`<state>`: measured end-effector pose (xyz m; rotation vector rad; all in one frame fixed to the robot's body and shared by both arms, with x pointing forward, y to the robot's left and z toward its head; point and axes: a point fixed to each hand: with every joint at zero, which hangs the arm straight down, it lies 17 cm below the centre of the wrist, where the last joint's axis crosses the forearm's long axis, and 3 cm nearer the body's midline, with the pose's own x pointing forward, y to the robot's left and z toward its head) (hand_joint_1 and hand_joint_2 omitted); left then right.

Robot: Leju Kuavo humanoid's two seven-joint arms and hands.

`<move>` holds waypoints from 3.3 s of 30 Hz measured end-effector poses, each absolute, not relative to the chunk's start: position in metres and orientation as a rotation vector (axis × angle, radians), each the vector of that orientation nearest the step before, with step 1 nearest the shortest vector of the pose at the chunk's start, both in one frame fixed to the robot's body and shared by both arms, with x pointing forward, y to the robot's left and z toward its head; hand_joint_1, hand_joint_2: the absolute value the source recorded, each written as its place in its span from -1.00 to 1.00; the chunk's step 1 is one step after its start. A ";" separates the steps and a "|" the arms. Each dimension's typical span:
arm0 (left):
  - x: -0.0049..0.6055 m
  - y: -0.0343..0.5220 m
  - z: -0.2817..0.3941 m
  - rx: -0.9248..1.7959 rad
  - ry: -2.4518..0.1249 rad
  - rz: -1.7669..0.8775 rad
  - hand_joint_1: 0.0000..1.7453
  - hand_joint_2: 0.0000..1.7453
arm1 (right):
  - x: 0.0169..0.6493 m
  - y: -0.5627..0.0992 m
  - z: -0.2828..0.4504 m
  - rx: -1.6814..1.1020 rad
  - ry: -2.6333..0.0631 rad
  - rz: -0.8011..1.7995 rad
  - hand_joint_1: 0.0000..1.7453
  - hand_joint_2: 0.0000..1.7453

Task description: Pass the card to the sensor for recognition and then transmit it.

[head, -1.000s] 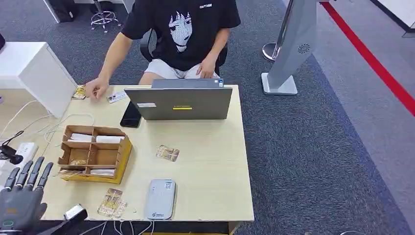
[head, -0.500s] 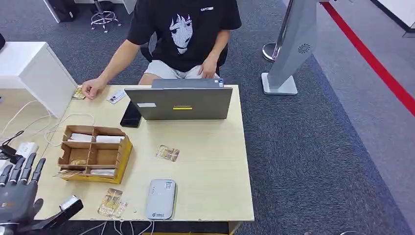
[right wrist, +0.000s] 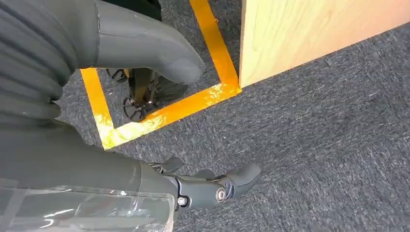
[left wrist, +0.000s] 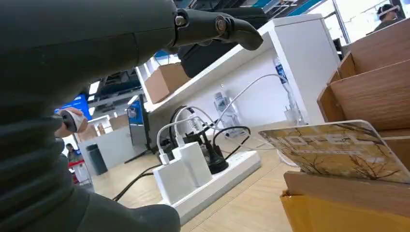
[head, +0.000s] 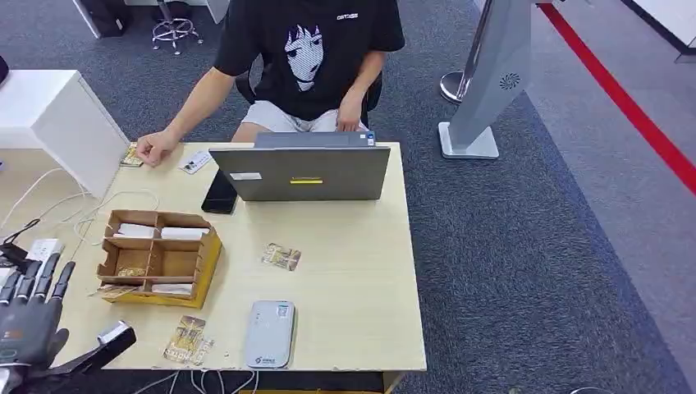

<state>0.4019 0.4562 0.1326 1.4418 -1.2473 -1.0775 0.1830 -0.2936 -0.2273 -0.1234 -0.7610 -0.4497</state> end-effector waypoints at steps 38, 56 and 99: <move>0.434 0.388 0.115 1.392 -1.313 -1.196 -1.00 1.00 | 0.189 -0.292 -0.226 -0.122 -0.768 -0.429 -1.00 1.00; 0.432 0.393 0.115 1.402 -1.302 -1.197 1.00 1.00 | 0.189 -0.292 -0.226 -0.122 -0.768 -0.431 -1.00 1.00; 0.405 0.284 0.321 1.649 -1.839 -1.133 1.00 1.00 | 0.190 -0.292 -0.225 -0.125 -0.777 -0.409 -1.00 1.00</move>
